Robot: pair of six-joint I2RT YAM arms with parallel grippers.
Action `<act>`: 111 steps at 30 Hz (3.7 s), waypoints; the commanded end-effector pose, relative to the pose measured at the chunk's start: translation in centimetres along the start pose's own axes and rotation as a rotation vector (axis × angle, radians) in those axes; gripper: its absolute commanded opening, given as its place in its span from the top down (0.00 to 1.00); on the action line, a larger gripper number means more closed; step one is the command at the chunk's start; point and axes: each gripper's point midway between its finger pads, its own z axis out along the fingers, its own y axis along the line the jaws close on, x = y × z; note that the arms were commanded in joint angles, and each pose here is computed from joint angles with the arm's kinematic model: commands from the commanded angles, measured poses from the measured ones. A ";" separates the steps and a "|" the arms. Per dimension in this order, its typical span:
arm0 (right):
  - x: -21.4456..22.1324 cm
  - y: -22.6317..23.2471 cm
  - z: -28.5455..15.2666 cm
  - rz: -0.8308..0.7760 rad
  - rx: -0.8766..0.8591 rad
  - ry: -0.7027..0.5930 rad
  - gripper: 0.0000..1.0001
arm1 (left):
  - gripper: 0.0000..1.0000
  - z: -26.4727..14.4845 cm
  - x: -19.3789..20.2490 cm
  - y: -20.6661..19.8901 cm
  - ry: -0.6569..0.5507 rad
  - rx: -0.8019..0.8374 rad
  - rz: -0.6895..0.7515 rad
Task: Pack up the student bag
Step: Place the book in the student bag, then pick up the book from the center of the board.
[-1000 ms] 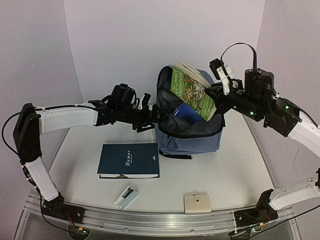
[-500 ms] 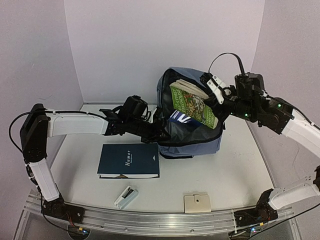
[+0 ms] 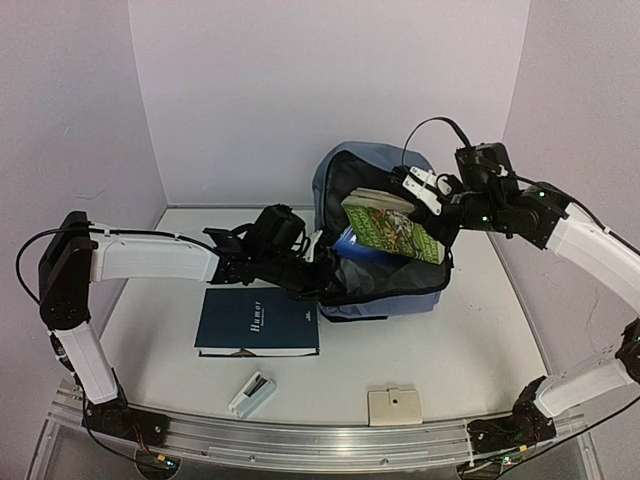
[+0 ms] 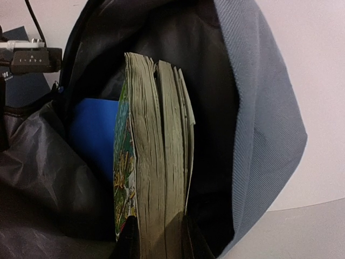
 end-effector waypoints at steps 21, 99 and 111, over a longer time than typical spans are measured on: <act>-4.2 -6.3 7.1 -0.169 0.275 -0.086 0.93 | 1.00 -0.8 1.9 -1.6 0.045 -0.041 0.102; -14.4 31.6 1.6 0.546 -0.331 -0.138 0.16 | 0.00 -21.4 6.5 25.7 -0.333 -0.580 -0.586; -11.4 38.0 11.1 0.101 -0.149 -0.039 0.38 | 0.00 -20.8 6.2 25.1 -0.337 -0.515 -0.569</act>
